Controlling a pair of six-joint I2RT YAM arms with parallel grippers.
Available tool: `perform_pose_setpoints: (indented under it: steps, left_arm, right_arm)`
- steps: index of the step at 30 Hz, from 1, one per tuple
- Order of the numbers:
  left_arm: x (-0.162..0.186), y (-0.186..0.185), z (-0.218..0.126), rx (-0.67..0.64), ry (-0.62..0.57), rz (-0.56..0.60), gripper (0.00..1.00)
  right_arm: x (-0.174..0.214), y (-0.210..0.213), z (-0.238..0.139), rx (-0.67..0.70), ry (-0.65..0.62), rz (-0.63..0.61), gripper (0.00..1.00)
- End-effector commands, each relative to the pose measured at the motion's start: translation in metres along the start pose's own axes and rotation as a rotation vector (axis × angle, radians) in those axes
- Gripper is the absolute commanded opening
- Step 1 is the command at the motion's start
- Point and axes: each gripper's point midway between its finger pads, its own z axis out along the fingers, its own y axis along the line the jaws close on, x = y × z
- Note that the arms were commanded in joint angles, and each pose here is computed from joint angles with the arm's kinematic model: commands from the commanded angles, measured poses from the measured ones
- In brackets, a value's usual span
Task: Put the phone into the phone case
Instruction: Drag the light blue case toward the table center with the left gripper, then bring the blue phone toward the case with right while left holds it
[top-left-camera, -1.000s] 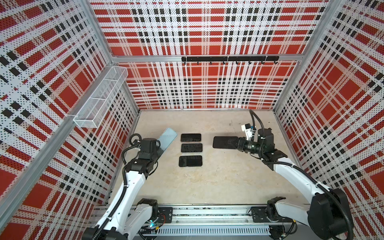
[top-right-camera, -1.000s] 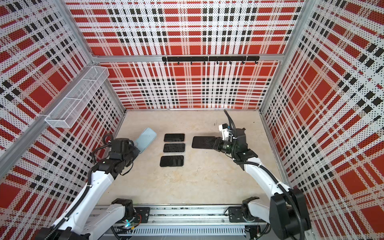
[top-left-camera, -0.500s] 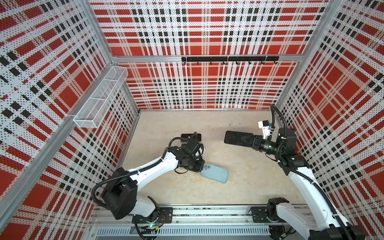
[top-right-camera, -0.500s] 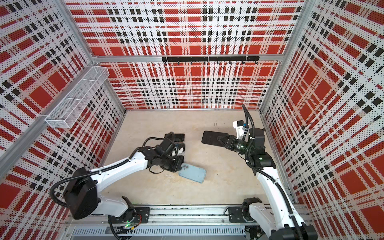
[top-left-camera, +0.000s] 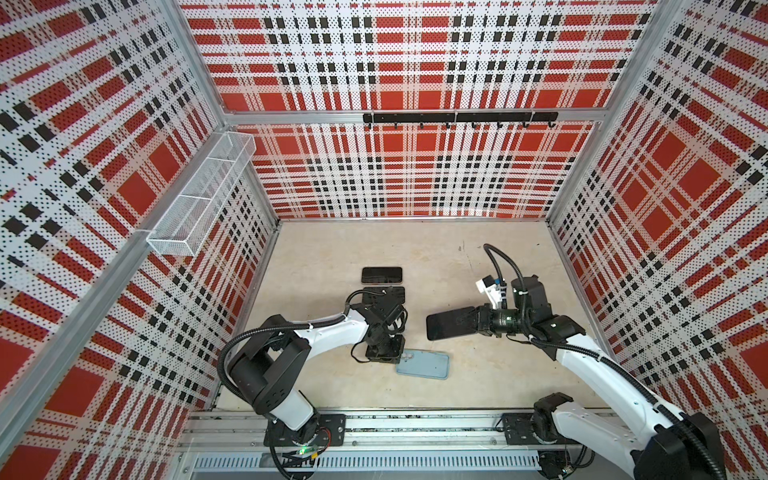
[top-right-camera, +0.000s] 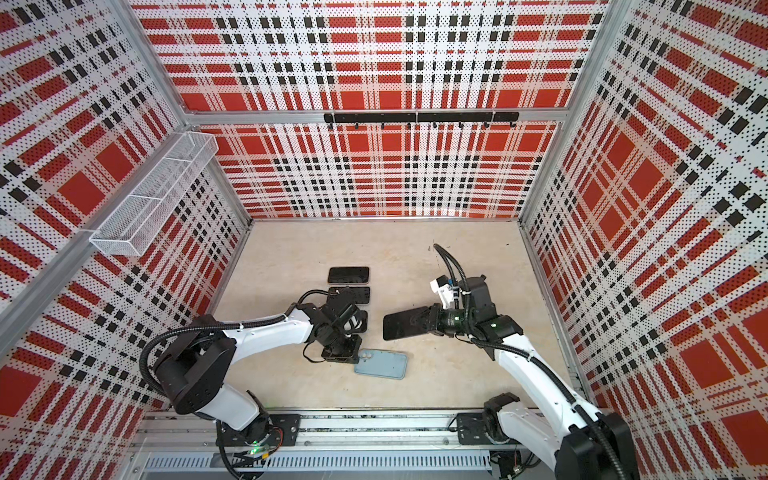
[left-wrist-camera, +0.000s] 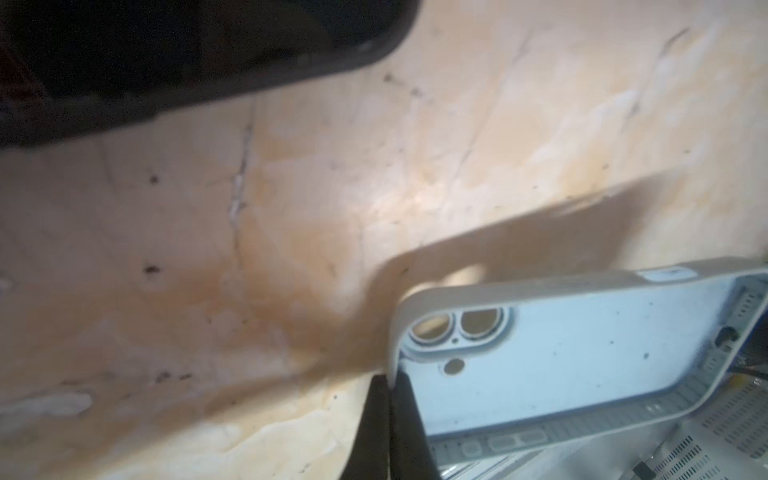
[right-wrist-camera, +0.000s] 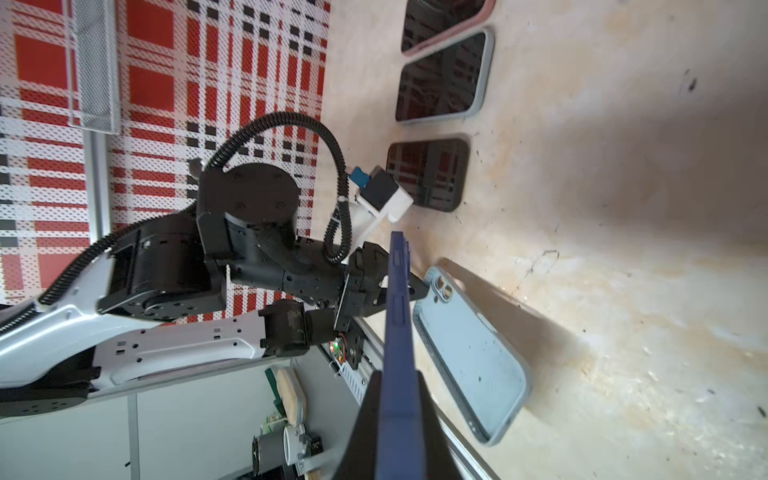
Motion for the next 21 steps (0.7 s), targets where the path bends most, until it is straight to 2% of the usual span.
perform_pose_setpoints:
  steps: [1, 8, 21]
  left_arm:
    - [-0.003, 0.01, -0.001, -0.039, -0.05, -0.073, 0.0]
    - [-0.005, 0.023, -0.005, -0.067, -0.097, -0.137, 0.12]
    - [-0.019, 0.057, -0.03, -0.06, -0.241, -0.303, 0.14]
  right_arm:
    - [-0.001, 0.006, 0.007, -0.022, -0.003, -0.051, 0.0]
    - [0.015, 0.0, 0.032, -0.019, 0.068, -0.011, 0.0]
    - [0.027, 0.014, 0.072, -0.009, 0.114, -0.036, 0.0]
